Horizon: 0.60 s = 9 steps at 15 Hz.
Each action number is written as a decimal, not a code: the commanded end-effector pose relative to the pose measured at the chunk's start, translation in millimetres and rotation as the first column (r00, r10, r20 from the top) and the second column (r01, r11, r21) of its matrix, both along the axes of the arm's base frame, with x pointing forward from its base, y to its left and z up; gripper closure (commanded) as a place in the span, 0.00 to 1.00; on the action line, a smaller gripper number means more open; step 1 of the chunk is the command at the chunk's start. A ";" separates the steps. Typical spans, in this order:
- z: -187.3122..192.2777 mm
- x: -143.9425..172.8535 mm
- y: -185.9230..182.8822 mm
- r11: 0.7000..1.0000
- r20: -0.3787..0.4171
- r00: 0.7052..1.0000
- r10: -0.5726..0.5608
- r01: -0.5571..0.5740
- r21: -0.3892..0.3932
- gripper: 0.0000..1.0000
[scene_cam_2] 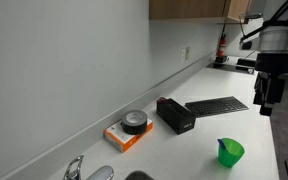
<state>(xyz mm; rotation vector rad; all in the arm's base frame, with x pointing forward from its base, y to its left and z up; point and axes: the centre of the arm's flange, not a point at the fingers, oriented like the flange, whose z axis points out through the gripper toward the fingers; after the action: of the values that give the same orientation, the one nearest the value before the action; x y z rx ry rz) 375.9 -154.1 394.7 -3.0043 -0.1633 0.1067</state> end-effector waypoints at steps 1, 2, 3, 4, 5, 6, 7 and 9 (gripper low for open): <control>-0.1 0.0 0.0 1.000 0.000 1.000 0.000 0.000 0.000 0.00; -0.2 0.0 0.0 1.000 -0.001 1.000 0.000 0.000 0.000 0.00; -0.3 0.1 0.0 1.000 -0.001 1.000 0.000 0.000 0.000 0.00; -0.3 0.1 0.0 1.000 -0.001 1.000 0.000 0.000 0.000 0.00; -0.3 0.1 0.0 1.000 -0.001 1.000 0.000 0.000 0.000 0.00; -3.1 3.6 4.2 1.000 0.012 1.000 -0.010 0.011 -0.020 0.00; -11.2 10.1 11.8 0.998 0.015 1.000 -0.020 0.021 -0.051 0.00; -31.3 21.6 26.3 0.995 0.025 0.999 -0.021 0.023 -0.098 0.00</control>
<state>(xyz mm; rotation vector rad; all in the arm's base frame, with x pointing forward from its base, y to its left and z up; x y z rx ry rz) 384.1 -145.3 391.3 -3.0365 -0.1572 0.0838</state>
